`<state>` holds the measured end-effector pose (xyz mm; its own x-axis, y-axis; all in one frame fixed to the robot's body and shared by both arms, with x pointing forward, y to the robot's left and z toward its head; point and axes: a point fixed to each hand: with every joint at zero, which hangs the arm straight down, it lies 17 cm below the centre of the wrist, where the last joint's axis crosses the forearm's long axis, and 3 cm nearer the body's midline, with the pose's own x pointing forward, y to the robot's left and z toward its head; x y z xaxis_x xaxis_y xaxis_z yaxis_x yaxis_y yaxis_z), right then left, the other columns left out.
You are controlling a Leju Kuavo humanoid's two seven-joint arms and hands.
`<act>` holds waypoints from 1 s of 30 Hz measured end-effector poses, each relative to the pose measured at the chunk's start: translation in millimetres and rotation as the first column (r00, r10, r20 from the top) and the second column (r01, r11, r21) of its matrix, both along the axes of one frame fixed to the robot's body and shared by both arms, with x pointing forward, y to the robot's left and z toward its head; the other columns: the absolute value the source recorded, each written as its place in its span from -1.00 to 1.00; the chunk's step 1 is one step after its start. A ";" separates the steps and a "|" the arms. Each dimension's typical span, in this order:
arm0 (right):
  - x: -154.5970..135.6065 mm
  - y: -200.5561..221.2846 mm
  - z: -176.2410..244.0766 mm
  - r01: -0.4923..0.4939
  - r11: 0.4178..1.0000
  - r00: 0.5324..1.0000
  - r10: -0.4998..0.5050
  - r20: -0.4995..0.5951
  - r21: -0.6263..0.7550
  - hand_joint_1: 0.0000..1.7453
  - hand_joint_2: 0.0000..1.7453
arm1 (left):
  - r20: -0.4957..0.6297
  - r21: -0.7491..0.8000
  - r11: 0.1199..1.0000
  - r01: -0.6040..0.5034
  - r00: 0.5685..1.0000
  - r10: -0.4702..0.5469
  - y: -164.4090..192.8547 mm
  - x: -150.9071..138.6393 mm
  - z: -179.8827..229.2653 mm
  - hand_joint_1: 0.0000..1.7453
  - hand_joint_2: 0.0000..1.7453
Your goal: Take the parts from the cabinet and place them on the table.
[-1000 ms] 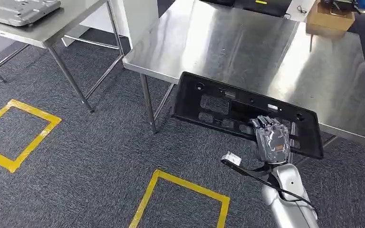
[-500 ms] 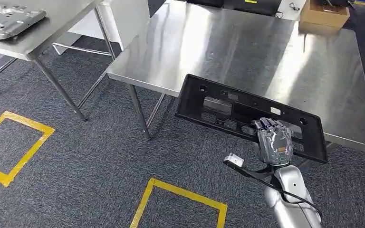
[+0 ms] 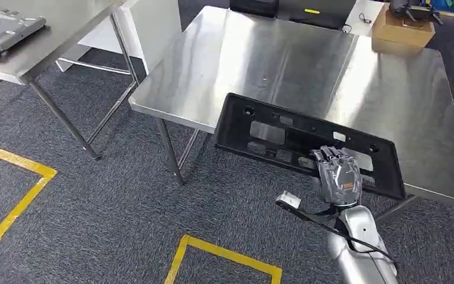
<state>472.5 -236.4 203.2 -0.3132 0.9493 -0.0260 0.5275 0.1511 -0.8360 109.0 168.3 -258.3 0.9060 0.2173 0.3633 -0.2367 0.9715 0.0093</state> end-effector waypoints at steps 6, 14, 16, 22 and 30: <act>0.8 1.4 -2.3 -0.003 1.000 1.000 0.003 -0.006 -0.003 1.00 1.00 | -0.005 0.001 1.000 -0.006 1.000 0.006 0.6 -2.4 -0.5 -1.00 1.00; 4.1 2.6 2.4 0.001 1.000 1.000 -0.001 0.004 -0.012 1.00 1.00 | -0.002 -0.002 1.000 -0.005 1.000 0.005 -0.2 -0.1 -0.1 -1.00 1.00; 3.7 3.6 1.0 0.000 1.000 1.000 0.000 0.002 -0.014 1.00 1.00 | -0.008 -0.002 1.000 -0.006 1.000 0.005 0.0 -1.6 -0.5 -1.00 1.00; 5.4 4.8 3.6 0.001 1.000 1.000 -0.001 0.005 -0.007 1.00 1.00 | -0.008 0.004 1.000 -0.006 1.000 0.006 2.8 -1.1 -0.9 -1.00 1.00; 10.3 7.0 8.0 0.002 1.000 1.000 -0.002 0.011 -0.006 1.00 1.00 | -0.005 -0.001 1.000 -0.008 1.000 0.008 -1.4 0.2 0.2 -1.00 1.00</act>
